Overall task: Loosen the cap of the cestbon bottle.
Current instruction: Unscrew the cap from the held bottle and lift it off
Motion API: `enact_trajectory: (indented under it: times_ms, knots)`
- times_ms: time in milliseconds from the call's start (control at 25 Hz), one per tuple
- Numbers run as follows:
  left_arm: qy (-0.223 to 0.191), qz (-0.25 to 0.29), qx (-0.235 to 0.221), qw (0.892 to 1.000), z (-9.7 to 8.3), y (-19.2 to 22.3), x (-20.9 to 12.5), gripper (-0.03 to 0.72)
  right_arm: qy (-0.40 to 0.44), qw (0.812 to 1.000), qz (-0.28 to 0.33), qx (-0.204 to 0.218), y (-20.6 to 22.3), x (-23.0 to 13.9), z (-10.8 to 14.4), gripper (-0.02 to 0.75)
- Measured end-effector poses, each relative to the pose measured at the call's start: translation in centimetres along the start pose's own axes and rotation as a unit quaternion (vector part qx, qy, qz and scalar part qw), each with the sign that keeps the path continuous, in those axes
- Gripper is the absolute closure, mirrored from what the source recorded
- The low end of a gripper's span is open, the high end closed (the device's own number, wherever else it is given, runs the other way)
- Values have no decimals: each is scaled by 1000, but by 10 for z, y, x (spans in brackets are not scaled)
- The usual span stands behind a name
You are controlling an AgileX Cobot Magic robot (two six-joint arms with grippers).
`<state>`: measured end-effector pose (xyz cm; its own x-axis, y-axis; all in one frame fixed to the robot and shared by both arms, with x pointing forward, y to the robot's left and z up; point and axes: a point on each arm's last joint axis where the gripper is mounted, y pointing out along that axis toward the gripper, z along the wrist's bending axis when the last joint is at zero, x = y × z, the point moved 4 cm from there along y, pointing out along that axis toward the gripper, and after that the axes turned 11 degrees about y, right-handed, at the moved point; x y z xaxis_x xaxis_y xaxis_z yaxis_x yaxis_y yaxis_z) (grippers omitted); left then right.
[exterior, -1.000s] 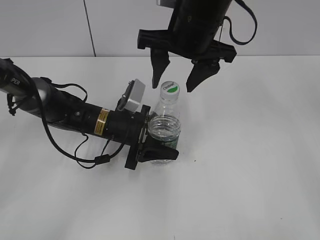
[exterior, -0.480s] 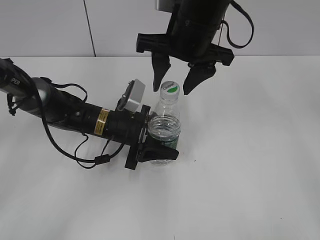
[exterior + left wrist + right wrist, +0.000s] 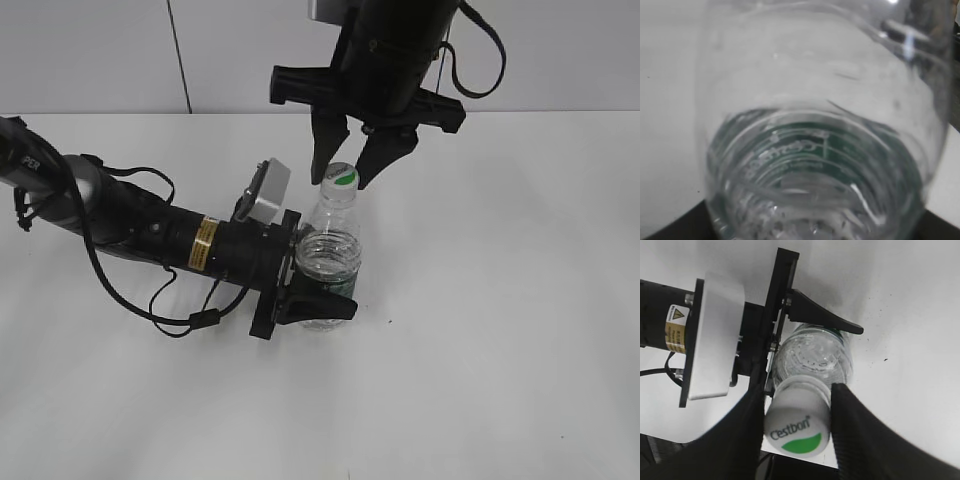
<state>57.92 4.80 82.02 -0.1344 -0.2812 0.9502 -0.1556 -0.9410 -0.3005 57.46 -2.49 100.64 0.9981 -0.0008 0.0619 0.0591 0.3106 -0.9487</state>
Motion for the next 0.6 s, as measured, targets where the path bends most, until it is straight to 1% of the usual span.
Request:
enact_trajectory:
  times_ms: [320, 480, 600]
  knots:
    - [0, 0, 0, 1000, 0, 0, 0, 284, -4, 1000, 0, 1, 0, 0, 0, 432]
    - [0, 0, 0, 1000, 0, 0, 0, 284, -45, 999, 0, 1, 0, 0, 0, 432]
    - [0, 0, 0, 1000, 0, 0, 0, 284, -95, 996, 1, 2, 0, 0, 1, 432]
